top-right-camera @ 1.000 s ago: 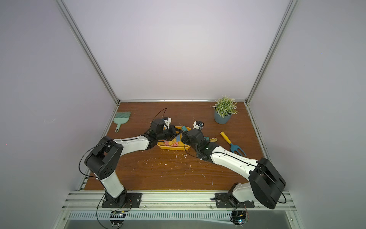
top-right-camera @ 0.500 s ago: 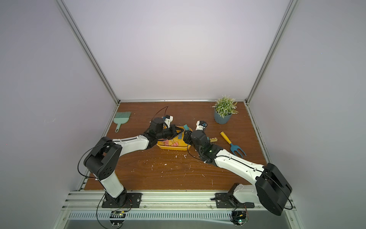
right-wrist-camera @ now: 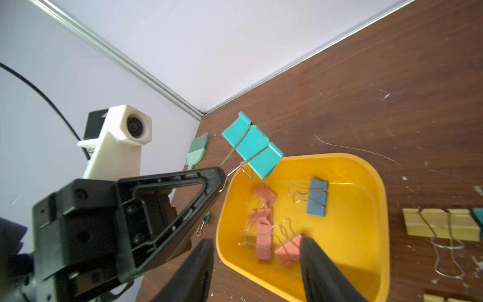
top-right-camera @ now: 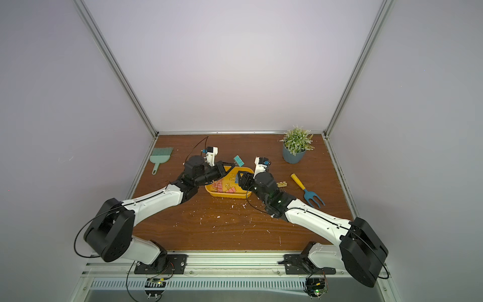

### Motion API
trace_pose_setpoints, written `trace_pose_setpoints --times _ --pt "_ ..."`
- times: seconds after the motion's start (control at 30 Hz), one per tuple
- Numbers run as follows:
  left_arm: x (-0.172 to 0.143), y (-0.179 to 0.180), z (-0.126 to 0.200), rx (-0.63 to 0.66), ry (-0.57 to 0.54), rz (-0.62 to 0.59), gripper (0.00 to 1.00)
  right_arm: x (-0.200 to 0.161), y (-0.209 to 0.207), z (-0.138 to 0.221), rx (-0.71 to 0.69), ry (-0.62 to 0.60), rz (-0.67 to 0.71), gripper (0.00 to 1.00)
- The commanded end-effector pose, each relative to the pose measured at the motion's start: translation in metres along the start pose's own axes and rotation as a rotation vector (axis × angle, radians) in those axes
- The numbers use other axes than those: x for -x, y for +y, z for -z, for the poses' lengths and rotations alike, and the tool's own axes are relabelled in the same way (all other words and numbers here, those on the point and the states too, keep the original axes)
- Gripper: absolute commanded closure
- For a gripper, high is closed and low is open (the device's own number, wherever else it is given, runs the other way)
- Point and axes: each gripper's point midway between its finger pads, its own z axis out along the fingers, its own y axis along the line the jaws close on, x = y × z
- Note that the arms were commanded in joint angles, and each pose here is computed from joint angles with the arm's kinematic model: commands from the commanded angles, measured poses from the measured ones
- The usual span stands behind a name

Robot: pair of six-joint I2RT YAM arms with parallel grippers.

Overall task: Take out the binder clips from the storage box
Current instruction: Place the binder clip at the center of the board.

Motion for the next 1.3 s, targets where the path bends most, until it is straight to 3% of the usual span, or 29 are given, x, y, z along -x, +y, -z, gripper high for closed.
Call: trace_pose_setpoints --times 0.0,0.3,0.6,0.87,1.27 --pt "0.027 0.005 0.023 0.034 -0.133 -0.025 1.0 0.01 0.041 -0.001 0.138 -0.007 0.045 0.41" --pt "0.059 0.051 0.101 0.192 -0.38 0.089 1.0 -0.023 0.08 -0.029 0.222 0.136 0.107 0.42" --pt "0.044 0.151 0.147 0.365 -0.416 0.427 1.0 -0.067 0.111 -0.063 0.277 0.32 0.146 0.42" --pt "0.026 0.189 0.157 0.477 -0.43 0.569 1.0 -0.108 0.12 -0.088 0.252 0.469 0.18 0.42" --pt "0.011 0.211 0.174 0.618 -0.472 0.717 1.0 -0.121 0.116 -0.097 0.196 0.501 0.19 0.42"
